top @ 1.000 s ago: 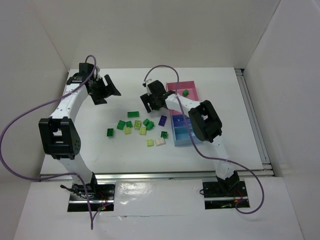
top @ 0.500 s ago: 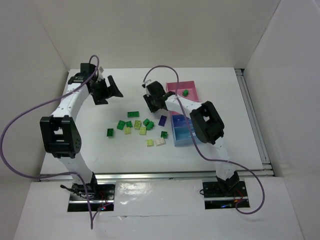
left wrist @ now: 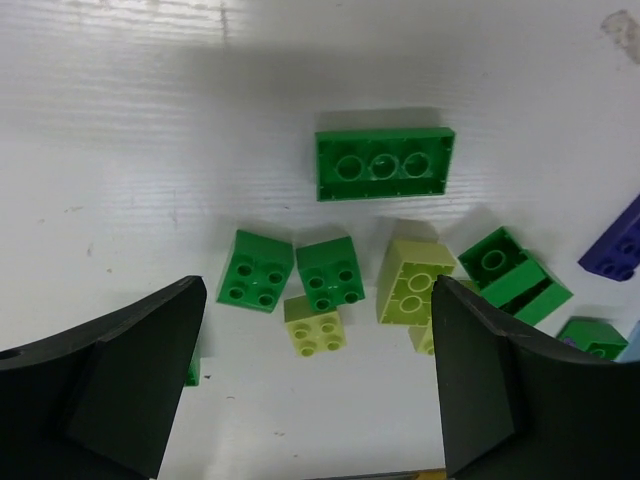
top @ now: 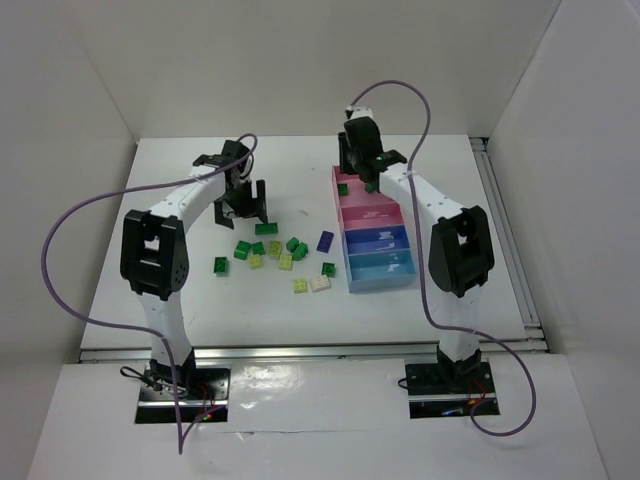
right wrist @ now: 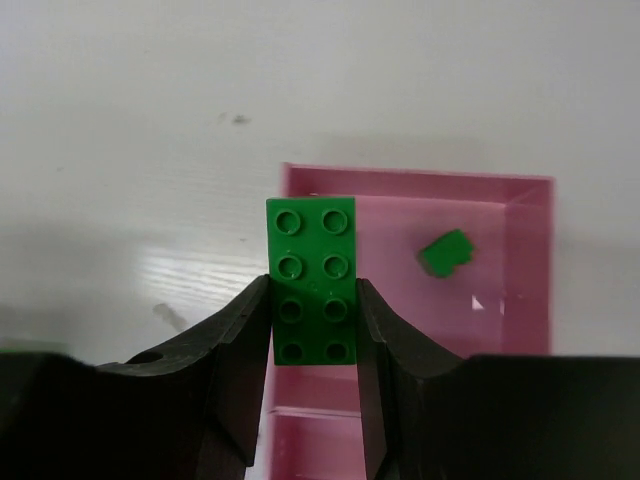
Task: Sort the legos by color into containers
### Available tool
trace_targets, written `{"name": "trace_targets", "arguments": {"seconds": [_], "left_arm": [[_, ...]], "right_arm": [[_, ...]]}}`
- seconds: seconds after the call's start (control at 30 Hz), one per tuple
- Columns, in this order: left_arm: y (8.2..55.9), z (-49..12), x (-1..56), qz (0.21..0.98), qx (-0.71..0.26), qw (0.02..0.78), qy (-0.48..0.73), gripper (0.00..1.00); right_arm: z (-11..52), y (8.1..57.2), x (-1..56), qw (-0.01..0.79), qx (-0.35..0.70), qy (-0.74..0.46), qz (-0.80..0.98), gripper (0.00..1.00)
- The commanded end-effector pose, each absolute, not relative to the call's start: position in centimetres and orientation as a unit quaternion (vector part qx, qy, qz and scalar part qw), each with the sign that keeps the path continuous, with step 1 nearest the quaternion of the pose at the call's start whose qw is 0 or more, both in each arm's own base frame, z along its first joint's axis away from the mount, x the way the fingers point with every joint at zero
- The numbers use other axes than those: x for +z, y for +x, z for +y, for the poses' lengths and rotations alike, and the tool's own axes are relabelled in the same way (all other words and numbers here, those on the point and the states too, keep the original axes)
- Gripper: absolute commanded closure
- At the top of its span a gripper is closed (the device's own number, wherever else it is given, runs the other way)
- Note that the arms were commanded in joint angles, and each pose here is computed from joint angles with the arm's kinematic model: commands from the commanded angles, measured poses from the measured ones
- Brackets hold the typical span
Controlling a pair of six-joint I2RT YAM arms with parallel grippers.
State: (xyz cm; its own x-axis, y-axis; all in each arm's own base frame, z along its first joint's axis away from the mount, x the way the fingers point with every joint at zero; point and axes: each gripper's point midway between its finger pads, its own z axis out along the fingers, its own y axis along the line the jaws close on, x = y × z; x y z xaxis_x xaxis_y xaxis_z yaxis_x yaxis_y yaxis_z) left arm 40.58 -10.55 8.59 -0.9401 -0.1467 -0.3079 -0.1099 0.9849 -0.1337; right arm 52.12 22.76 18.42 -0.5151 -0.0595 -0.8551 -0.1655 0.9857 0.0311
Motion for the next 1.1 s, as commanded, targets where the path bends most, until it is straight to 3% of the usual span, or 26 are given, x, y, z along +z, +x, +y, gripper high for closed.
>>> {"name": "trace_targets", "arguments": {"seconds": [0.0, 0.17, 0.23, 0.27, 0.33, 0.47, 0.7, 0.83, 0.87, 0.93, 1.07], "left_arm": [[40.1, -7.3, 9.2, 0.981, -0.004, 0.163, -0.105, 0.05], [38.1, -4.6, 10.6, 0.971, 0.001, 0.188, -0.147, 0.1], [36.8, -4.2, 10.0, 0.97, 0.002, 0.18, -0.164, 0.1], [36.5, -4.0, 9.9, 0.97, 0.007, 0.181, -0.165, 0.1], [35.6, -3.6, 9.4, 0.968, 0.018, 0.171, -0.18, 0.02], [32.4, -2.1, 7.2, 0.968, 0.049, 0.13, -0.21, 0.01], [31.4, -1.9, 5.3, 0.969, 0.049, 0.113, -0.216, 0.13], [31.4, -1.9, 4.1, 0.969, 0.05, 0.109, -0.216, 0.27], [31.3, -1.8, 3.6, 0.97, 0.051, 0.106, -0.211, 0.38], [31.5, -2.3, 3.2, 0.971, 0.039, 0.103, -0.21, 0.48], [31.5, -2.9, 2.6, 0.975, 0.023, 0.092, -0.2, 0.51]], "right_arm": [[19.8, 51.8, 16.1, 0.456, 0.029, -0.021, 0.889, 0.77], [18.8, 52.5, 13.5, 0.434, 0.024, -0.006, 0.901, 0.65], [18.7, 52.4, 12.6, 0.421, 0.019, -0.008, 0.907, 0.47], [19.0, 52.6, 13.0, 0.425, 0.025, -0.01, 0.905, 0.28], [19.0, 52.6, 13.0, 0.425, 0.025, -0.01, 0.905, 0.18], [18.3, 51.9, 15.2, 0.441, 0.022, -0.003, 0.897, 0.18], [16.5, 49.1, 16.7, 0.454, 0.012, 0.006, 0.891, 0.18], [15.8, 48.2, 16.6, 0.453, 0.003, 0.009, 0.892, 0.18], [15.7, 48.1, 16.4, 0.449, 0.001, 0.009, 0.893, 0.2], [15.7, 47.9, 16.2, 0.445, -0.001, 0.008, 0.896, 0.2], [15.5, 47.8, 17.2, 0.454, -0.001, 0.011, 0.891, 0.2]]}}
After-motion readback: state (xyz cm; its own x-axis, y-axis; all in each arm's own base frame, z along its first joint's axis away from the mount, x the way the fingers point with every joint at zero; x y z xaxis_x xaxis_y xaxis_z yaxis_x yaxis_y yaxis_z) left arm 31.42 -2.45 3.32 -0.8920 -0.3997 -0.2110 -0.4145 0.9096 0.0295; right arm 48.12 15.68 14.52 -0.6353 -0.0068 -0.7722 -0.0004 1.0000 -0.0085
